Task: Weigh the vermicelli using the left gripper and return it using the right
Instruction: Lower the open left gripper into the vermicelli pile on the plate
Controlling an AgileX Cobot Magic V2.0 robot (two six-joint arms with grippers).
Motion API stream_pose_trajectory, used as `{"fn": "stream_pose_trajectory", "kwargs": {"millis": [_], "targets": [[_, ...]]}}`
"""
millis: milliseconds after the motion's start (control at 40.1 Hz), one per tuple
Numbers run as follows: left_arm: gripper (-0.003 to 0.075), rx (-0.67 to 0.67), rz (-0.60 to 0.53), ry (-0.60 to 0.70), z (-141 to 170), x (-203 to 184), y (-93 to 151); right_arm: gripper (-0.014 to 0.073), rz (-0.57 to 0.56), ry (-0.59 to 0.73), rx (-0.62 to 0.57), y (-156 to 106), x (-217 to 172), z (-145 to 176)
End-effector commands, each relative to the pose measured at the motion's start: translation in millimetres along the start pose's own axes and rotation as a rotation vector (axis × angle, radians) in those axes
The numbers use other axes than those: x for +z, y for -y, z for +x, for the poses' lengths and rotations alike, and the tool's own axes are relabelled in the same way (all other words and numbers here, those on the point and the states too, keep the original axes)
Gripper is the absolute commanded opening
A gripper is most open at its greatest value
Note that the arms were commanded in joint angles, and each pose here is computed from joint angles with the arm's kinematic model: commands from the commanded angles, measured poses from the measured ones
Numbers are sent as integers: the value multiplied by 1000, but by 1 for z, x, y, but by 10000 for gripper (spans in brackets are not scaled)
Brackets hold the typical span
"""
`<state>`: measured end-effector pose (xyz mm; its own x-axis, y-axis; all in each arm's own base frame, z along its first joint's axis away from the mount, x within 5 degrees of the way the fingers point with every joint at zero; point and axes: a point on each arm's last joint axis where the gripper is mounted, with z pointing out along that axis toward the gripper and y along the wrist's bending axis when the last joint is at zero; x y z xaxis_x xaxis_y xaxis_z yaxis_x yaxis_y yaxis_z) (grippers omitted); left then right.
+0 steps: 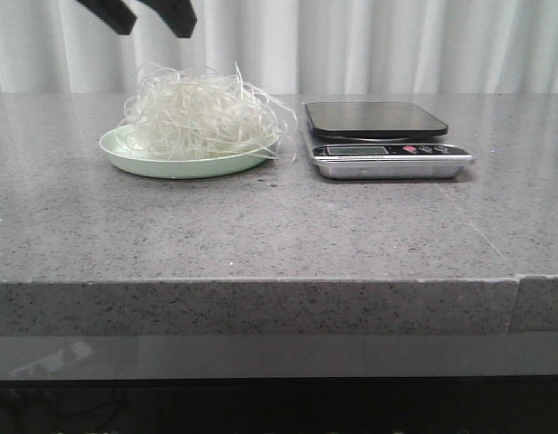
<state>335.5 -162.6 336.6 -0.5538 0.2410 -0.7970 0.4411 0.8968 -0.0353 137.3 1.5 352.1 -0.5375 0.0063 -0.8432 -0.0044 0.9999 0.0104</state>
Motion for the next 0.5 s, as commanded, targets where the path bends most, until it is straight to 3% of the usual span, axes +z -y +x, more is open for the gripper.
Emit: {"fn": "stream_pose_trajectory", "kwargs": {"millis": [0, 473], "targets": [[512, 8, 4, 132, -33, -10, 3, 555, 5, 93, -9, 1, -4, -14], [517, 11, -37, -98, -40, 47, -16, 555, 5, 93, -9, 1, -4, -14]]}}
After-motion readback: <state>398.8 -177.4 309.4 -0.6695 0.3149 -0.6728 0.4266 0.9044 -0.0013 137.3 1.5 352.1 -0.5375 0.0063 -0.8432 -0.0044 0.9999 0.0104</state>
